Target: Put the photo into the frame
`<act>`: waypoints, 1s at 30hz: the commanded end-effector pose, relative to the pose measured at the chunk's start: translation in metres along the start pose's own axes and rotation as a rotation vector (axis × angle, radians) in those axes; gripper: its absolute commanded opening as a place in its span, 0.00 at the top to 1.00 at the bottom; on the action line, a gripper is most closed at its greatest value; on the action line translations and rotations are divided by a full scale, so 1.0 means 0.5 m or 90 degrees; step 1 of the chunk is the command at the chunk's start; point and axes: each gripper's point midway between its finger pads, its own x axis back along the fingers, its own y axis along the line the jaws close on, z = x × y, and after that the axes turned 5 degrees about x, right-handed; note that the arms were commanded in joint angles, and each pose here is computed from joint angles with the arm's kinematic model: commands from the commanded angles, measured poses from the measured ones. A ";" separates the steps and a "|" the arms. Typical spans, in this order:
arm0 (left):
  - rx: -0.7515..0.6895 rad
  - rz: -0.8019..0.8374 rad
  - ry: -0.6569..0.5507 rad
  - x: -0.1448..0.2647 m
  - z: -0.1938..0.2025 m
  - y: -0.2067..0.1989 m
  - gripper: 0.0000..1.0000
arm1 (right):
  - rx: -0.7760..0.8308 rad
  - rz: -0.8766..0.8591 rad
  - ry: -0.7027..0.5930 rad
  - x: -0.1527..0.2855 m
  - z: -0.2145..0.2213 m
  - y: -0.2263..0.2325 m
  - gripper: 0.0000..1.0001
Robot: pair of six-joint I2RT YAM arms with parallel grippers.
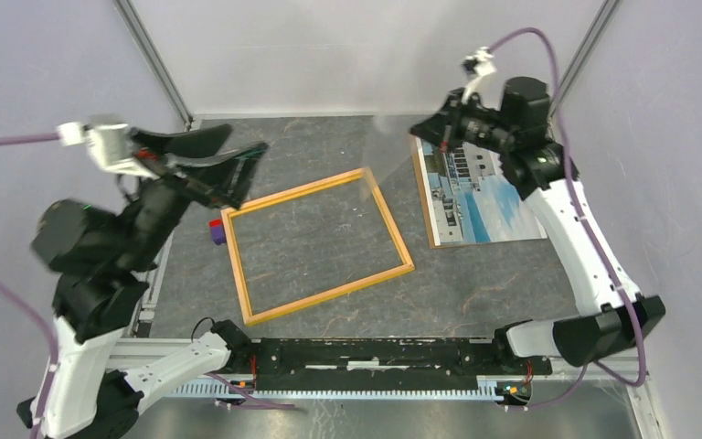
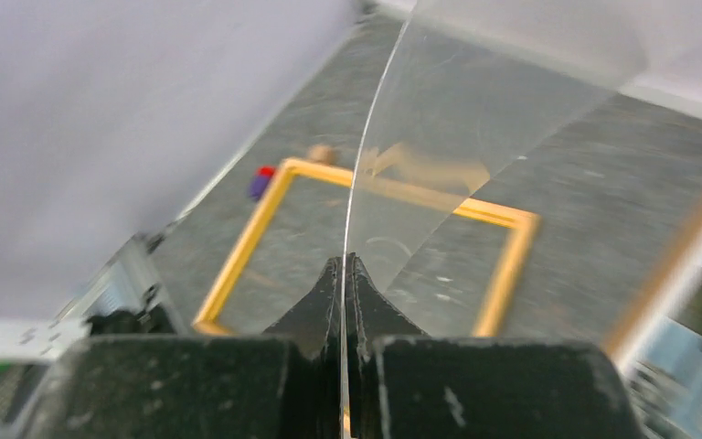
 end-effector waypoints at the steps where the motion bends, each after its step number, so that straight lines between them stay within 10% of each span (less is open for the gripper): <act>1: -0.060 -0.052 -0.084 0.020 -0.068 0.027 0.00 | 0.000 -0.195 0.026 -0.058 -0.012 0.190 1.00; 7: -0.070 -0.081 -0.084 0.020 -0.066 0.046 0.00 | -0.060 -0.373 0.079 -0.062 0.058 0.271 1.00; 17: -0.097 -0.087 -0.003 -0.048 0.025 0.073 0.00 | -0.173 -0.349 0.310 -0.087 0.465 0.048 1.00; 25: -0.112 -0.092 0.073 -0.092 0.115 0.101 0.00 | -0.213 -0.354 0.400 -0.128 0.567 -0.097 1.00; 30: -0.101 -0.082 0.130 -0.111 0.191 0.116 0.00 | -0.213 -0.301 0.399 -0.154 0.552 -0.172 0.65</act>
